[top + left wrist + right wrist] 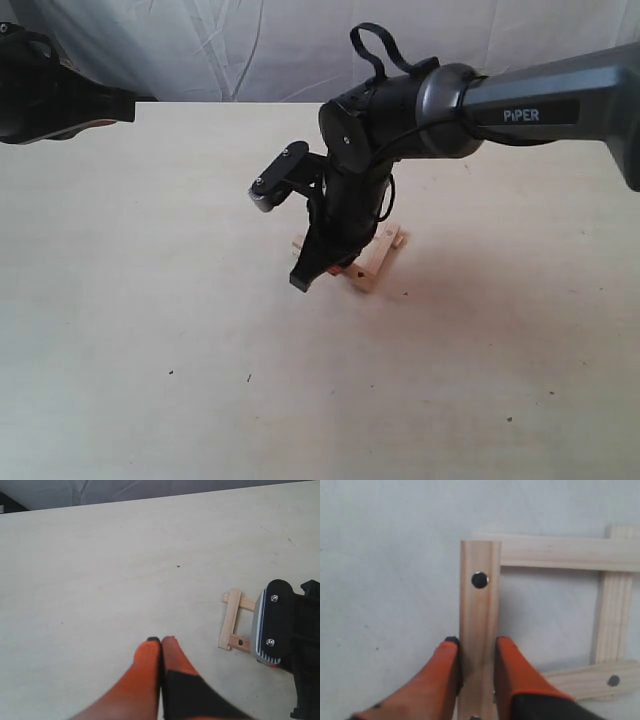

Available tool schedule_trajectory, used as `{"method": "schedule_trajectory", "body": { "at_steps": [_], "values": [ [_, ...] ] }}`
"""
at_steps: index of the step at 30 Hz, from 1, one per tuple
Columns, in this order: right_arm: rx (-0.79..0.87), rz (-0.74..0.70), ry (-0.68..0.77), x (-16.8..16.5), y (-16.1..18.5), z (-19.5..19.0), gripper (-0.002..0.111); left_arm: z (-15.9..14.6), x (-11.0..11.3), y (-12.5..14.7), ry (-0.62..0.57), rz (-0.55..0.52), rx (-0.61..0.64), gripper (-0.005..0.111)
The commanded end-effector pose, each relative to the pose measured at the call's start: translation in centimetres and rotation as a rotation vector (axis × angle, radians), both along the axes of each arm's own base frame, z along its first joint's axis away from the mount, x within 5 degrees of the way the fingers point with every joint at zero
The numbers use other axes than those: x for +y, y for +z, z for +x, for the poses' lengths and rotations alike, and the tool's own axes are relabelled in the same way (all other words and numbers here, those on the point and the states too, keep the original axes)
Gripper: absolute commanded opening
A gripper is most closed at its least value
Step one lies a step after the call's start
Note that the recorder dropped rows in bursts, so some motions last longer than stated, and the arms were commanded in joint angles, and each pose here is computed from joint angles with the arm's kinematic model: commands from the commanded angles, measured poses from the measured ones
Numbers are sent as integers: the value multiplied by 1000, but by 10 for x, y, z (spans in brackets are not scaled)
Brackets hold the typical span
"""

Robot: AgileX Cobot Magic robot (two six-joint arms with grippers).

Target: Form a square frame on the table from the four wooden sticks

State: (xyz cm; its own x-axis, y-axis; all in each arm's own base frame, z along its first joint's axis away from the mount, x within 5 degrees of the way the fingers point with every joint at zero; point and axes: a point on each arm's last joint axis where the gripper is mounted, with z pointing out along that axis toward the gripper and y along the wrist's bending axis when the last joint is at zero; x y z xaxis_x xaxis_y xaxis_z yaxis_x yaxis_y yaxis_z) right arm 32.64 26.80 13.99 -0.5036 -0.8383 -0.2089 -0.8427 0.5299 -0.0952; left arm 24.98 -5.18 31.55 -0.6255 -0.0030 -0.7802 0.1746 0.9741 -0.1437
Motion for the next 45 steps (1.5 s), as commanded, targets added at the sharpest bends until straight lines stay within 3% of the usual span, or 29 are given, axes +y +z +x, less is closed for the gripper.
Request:
{"method": "schedule_trajectory", "body": {
  "at_steps": [1, 19, 21, 26, 28, 33, 36, 39, 40, 45],
  "values": [
    [-42, 22, 9, 1, 1, 6, -1, 0, 0, 2, 7, -11, -12, 0],
    [-12, 18, -53, 2, -15, 7, 0, 0, 0, 2, 9, -16, -15, 0],
    [-10, 21, -69, 2, -15, 7, 7, 0, 0, 2, 9, -16, -15, 0],
    [-23, 40, -86, 2, -5, 7, 47, 0, 0, 2, 9, -16, -15, 0],
    [-36, 72, -140, 1, 8, 6, 51, 1, 1, 4, 14, -15, -41, 0],
    [-40, 126, -386, -26, 52, 8, 47, -2, 4, 13, -4, 62, -117, 0],
    [-50, 159, -526, -57, 71, 2, 29, -16, 7, 15, 8, 39, -166, 0],
    [-113, 151, -646, -97, 89, -15, 5, -38, 12, 16, 37, 6, -303, 0],
    [-153, 150, -664, -109, 96, -22, -1, -48, 14, 15, 45, 0, -345, 0],
    [-418, 230, -599, -147, 134, -67, 0, -97, 24, 5, 55, -20, -450, 0]
  ]
}}
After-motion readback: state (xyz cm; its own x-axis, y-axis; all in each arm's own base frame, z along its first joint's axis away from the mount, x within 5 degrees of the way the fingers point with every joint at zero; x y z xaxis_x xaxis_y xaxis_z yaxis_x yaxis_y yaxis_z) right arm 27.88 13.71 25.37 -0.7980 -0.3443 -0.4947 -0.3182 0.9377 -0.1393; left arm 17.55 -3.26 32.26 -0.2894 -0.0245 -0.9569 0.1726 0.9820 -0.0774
